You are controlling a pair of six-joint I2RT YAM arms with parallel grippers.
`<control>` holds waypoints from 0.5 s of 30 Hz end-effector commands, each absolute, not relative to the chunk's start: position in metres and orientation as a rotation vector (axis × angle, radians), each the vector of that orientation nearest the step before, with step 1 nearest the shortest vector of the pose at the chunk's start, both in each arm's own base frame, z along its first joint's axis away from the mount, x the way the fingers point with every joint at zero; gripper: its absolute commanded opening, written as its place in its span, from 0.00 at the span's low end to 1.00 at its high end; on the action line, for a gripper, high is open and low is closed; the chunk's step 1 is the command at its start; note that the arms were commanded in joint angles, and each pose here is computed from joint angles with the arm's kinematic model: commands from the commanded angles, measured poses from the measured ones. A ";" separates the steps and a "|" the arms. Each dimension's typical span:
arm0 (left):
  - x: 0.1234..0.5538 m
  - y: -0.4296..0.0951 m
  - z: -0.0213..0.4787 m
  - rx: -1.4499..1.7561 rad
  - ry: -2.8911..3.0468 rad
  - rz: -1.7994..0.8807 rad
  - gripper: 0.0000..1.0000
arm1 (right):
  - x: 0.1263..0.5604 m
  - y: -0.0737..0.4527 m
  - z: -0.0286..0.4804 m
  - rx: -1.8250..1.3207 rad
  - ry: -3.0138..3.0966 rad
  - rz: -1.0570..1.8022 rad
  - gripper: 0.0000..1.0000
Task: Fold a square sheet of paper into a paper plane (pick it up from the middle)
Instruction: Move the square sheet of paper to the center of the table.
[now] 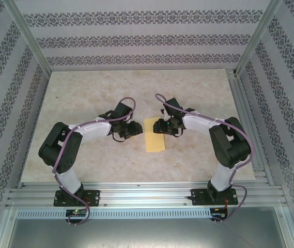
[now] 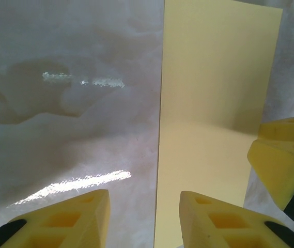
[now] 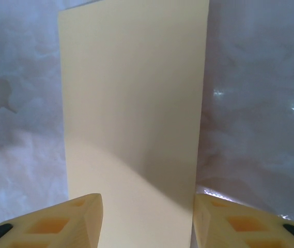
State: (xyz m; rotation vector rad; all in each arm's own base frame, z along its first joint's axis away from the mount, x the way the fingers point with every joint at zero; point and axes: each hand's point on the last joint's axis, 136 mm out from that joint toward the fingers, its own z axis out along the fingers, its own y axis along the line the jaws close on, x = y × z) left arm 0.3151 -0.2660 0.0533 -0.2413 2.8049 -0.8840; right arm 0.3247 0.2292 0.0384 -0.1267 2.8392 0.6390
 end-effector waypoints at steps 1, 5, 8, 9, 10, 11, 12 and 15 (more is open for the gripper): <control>0.315 -0.258 0.063 -0.263 2.780 -0.859 0.41 | 0.327 0.220 0.049 -0.219 2.828 0.521 0.50; 0.317 -0.250 0.065 -0.310 2.758 -0.857 0.40 | 0.324 0.200 0.071 -0.414 2.753 0.331 0.53; 0.320 -0.242 0.065 -0.369 2.731 -0.895 0.40 | 0.308 0.209 0.080 -0.667 2.719 0.280 0.54; 0.321 -0.239 0.065 -0.389 2.725 -0.901 0.40 | 0.303 0.215 0.083 -0.747 2.702 0.241 0.54; 0.322 -0.236 0.065 -0.410 2.718 -0.906 0.40 | 0.298 0.221 0.083 -0.801 2.689 0.206 0.55; 0.324 -0.232 0.066 -0.431 2.706 -0.913 0.40 | 0.290 0.228 0.081 -0.865 2.686 0.186 0.56; 0.325 -0.227 0.067 -0.453 2.694 -0.916 0.40 | 0.284 0.236 0.080 -0.895 2.698 0.173 0.56; 0.328 -0.210 0.069 -0.529 2.666 -0.913 0.40 | 0.271 0.254 0.070 -0.835 2.795 0.185 0.58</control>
